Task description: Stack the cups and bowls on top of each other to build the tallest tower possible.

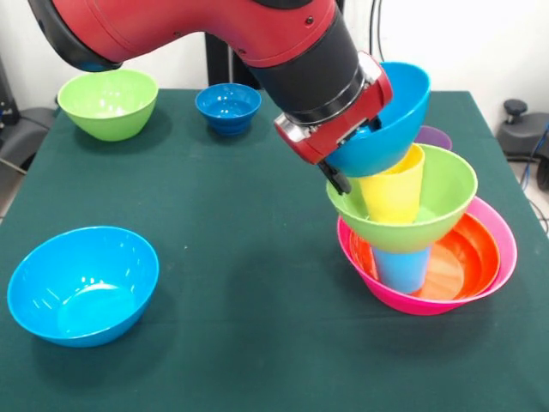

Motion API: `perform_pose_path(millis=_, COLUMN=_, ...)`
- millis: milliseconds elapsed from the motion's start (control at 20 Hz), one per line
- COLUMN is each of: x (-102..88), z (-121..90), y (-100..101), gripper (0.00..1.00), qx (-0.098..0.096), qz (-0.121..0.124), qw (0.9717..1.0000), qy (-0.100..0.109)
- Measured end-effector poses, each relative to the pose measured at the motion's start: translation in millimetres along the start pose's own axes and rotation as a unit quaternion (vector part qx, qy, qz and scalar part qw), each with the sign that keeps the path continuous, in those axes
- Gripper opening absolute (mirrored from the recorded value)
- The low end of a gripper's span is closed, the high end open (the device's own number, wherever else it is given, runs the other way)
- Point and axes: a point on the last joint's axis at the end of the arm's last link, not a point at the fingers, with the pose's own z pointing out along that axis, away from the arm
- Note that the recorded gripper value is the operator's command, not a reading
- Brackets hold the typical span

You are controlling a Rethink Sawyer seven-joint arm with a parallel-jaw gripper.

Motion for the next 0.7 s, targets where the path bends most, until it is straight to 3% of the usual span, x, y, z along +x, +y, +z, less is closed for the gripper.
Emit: perform_pose_path(millis=700, x=-46.7, z=23.8, y=28.0, gripper=1.00, qx=0.007, qz=-0.024, qw=0.9996, qy=-0.012)
